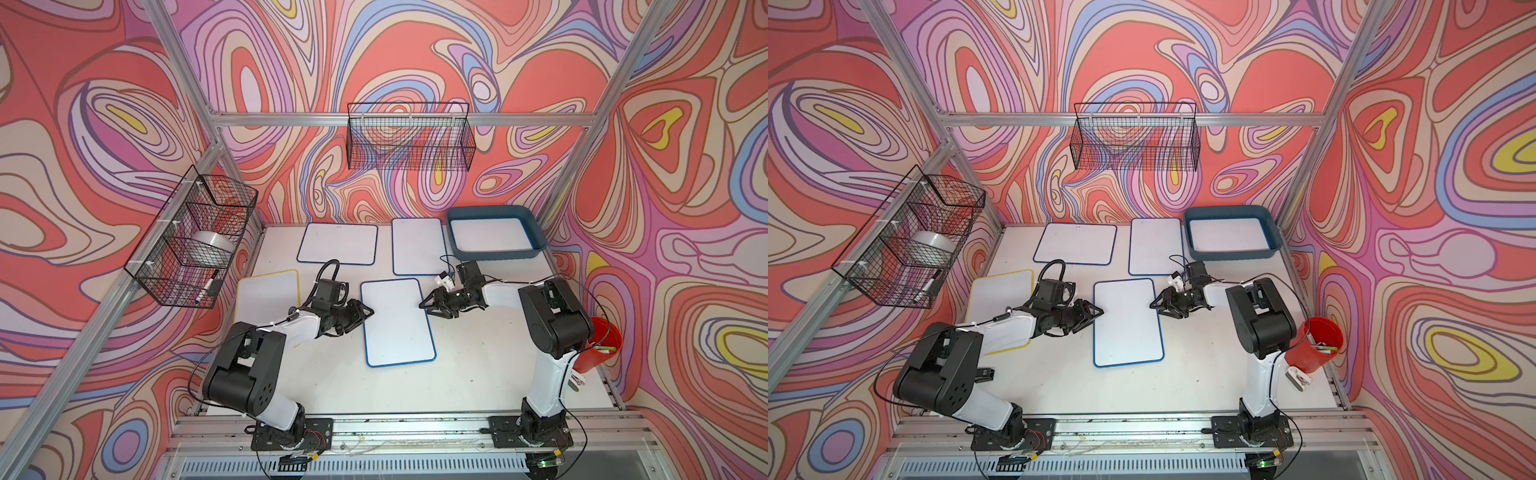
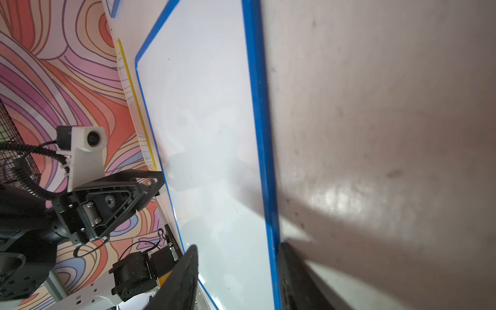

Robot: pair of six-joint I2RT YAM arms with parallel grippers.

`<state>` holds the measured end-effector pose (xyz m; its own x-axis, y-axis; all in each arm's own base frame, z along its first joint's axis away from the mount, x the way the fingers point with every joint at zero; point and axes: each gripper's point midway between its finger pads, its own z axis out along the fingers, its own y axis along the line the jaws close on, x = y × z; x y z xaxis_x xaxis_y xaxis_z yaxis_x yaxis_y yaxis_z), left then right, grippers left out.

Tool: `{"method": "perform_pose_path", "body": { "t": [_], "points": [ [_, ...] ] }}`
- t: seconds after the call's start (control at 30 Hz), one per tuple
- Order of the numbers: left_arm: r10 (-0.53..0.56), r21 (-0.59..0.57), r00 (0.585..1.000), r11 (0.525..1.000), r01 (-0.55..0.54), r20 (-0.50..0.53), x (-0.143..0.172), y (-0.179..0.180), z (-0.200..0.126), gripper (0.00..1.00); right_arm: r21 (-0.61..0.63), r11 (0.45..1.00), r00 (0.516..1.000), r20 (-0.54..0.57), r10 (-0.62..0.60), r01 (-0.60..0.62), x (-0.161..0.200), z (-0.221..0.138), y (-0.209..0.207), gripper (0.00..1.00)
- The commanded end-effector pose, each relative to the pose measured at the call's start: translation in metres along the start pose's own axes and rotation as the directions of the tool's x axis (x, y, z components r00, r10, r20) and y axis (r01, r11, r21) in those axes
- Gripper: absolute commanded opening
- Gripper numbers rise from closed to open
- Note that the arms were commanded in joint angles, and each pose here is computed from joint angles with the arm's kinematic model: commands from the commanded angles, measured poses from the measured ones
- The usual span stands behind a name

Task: Put the whiteboard into the storage box
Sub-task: Pick up the whiteboard at the center of the board.

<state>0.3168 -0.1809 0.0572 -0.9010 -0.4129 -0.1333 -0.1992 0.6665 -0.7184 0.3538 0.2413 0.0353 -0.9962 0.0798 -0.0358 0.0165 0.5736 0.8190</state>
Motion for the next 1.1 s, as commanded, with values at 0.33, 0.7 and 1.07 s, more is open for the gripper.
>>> {"method": "perform_pose_path", "body": {
  "t": [0.33,0.7,1.07],
  "points": [
    [0.228,0.399,0.973,0.896,-0.198,-0.029,0.01,-0.116,-0.031,0.5,0.005,0.997,0.979,-0.187,0.075,-0.075,0.051,0.042,-0.023,0.5],
    [0.085,0.426,0.996,0.902,-0.07,-0.014,0.008,-0.092,-0.015,0.48,-0.021,0.996,0.979,-0.187,0.087,-0.092,0.047,0.047,-0.022,0.5],
    [0.029,0.478,0.999,0.878,-0.009,-0.033,0.012,-0.085,-0.006,0.48,-0.032,0.995,0.981,-0.175,0.082,-0.089,0.04,0.049,-0.019,0.5]
  ]
}}
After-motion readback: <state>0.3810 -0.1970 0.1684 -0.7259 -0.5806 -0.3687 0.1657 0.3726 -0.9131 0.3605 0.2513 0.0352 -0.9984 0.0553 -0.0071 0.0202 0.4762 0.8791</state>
